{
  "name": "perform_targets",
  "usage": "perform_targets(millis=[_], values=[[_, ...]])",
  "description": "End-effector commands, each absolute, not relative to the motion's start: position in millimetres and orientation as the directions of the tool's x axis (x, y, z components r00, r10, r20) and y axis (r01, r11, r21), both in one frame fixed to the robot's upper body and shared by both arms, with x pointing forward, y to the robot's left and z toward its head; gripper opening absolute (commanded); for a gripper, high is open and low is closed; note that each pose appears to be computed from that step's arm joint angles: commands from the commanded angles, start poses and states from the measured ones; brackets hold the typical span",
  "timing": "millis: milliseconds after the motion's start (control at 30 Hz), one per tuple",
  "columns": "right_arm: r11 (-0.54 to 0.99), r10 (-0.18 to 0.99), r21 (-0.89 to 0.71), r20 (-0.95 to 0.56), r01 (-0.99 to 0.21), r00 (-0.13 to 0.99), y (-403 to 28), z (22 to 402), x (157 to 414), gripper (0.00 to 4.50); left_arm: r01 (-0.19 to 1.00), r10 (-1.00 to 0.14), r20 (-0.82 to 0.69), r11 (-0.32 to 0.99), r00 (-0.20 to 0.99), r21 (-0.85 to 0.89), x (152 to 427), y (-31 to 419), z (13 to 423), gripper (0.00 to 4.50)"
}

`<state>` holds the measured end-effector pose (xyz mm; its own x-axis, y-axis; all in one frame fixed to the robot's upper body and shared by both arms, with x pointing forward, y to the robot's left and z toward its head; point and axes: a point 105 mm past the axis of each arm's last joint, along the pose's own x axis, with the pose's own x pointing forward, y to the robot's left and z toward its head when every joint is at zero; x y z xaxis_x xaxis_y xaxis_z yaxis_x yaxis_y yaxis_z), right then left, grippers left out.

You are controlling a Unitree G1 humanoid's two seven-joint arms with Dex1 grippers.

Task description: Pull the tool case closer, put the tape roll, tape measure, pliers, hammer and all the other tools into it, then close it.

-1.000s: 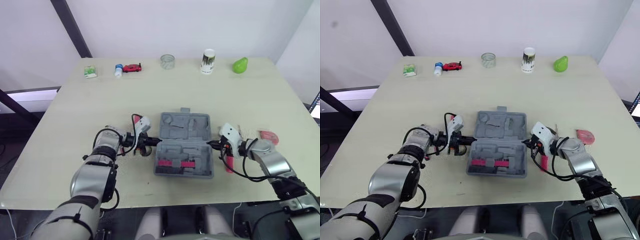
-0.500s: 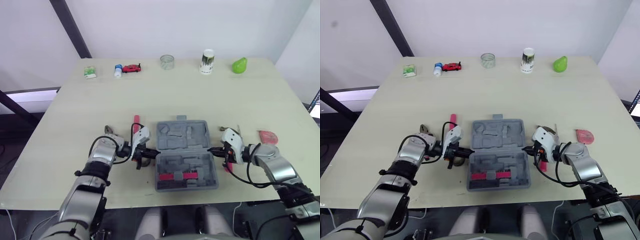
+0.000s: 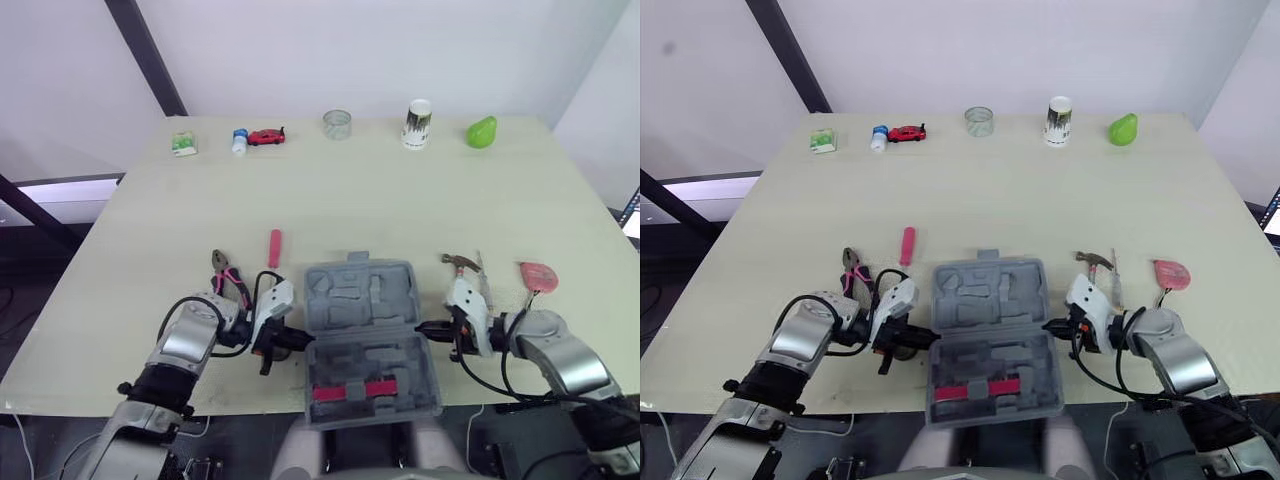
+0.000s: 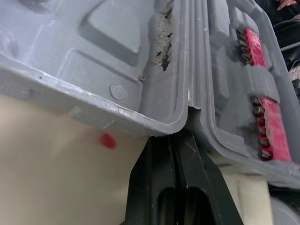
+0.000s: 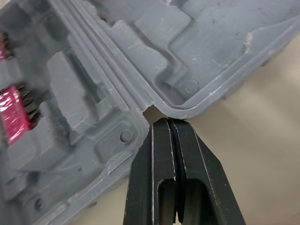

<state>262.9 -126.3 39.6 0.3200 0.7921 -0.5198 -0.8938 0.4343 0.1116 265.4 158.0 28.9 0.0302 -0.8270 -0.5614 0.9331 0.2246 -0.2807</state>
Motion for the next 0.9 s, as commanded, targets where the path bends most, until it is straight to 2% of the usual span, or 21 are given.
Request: perform_targets(millis=[33, 300, 633, 900], values=[[0.394, 0.825, 0.11, -0.479, -0.913, 0.299, -115.6, 51.5, 255.6, 0.0, 0.946, -0.841, -0.542, 0.174, -0.002, -0.273, 259.1, 150.9, 37.6, 0.03], [0.4, 0.826, 0.138, -0.482, -0.906, 0.291, -111.6, 47.6, 246.2, 0.0, 0.945, -0.822, -0.569, 0.181, -0.005, -0.271, 254.1, 158.6, 34.8, 0.03], [0.447, 0.801, 0.148, -0.506, -0.882, 0.321, -122.3, 43.4, 244.1, 0.0, 0.952, -0.823, -0.568, 0.188, 0.019, -0.24, 261.3, 148.6, 29.3, 0.03], [0.462, 0.789, 0.155, -0.521, -0.873, 0.325, -126.9, 39.9, 240.7, 0.0, 0.954, -0.806, -0.591, 0.164, -0.018, -0.253, 253.4, 151.3, 23.2, 0.03]])
